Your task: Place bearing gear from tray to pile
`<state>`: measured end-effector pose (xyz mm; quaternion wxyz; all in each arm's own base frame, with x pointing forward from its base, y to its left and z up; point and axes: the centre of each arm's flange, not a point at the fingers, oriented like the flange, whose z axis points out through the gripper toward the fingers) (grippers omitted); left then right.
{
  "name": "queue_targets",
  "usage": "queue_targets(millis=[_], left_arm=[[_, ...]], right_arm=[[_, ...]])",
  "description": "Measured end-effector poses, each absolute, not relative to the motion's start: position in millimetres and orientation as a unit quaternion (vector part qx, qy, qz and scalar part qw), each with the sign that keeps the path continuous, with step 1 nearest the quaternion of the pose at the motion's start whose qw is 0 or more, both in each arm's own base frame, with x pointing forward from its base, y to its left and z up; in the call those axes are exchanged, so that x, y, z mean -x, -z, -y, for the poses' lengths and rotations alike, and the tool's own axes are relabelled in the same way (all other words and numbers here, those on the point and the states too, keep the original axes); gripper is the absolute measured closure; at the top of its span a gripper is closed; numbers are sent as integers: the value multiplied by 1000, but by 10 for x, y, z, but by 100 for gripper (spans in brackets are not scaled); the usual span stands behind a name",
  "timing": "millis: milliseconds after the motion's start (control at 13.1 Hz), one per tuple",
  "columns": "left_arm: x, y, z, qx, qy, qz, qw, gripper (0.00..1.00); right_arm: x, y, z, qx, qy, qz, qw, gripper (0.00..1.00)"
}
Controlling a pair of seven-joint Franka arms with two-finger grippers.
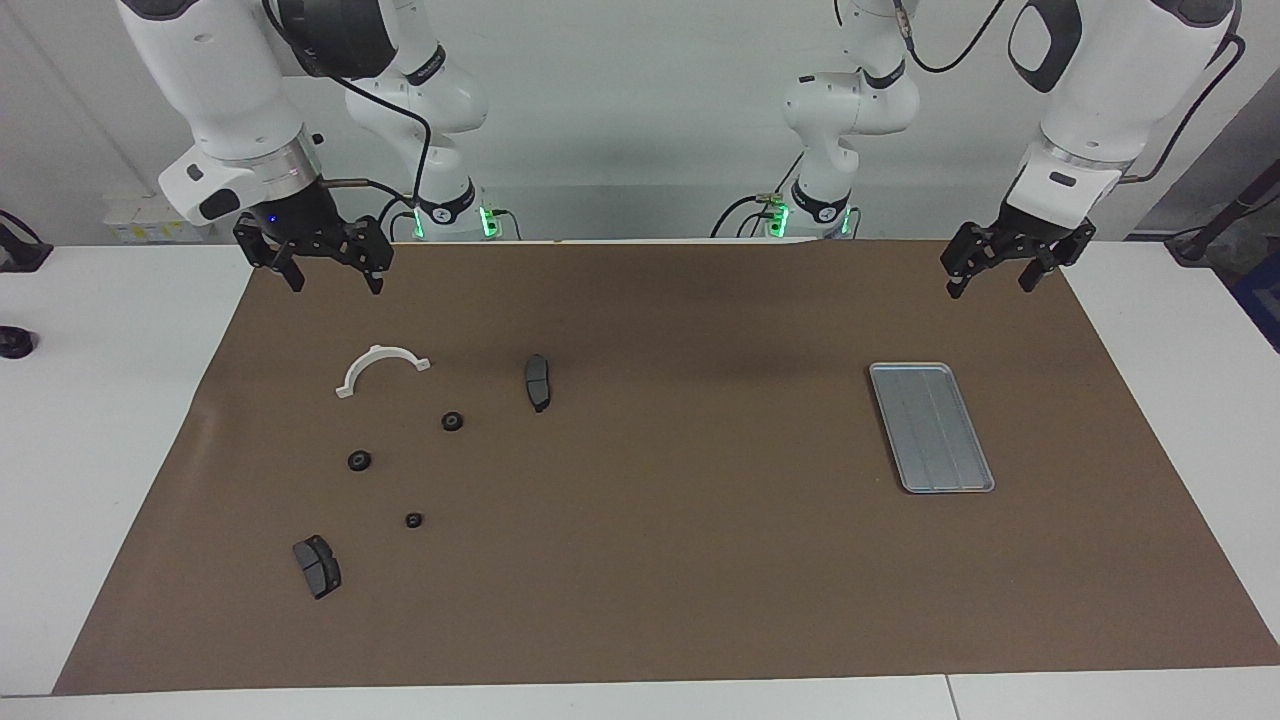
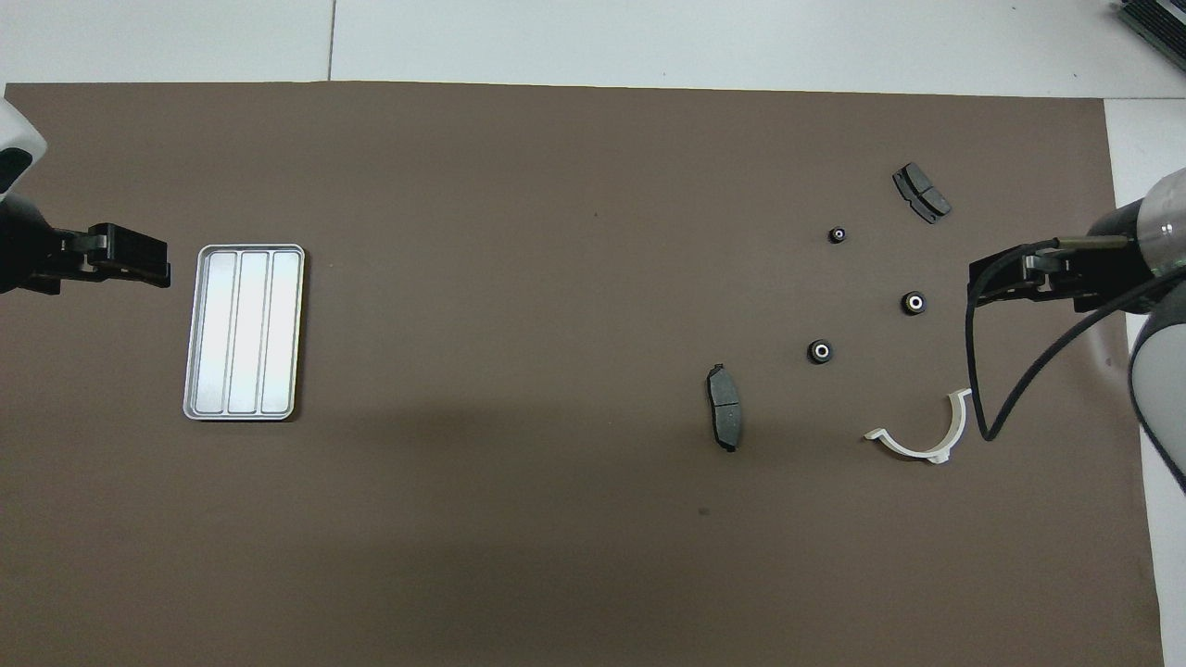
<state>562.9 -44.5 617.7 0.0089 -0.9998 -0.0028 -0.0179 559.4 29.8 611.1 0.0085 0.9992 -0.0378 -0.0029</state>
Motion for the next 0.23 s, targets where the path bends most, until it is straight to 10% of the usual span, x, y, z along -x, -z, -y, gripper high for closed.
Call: queue_targets(millis=[229], left_arm=[[-5629, -6177, 445, 1000, 18, 3, 9, 0]], right_arm=[[-5603, -6119, -298, -999, -2, 40, 8, 0]])
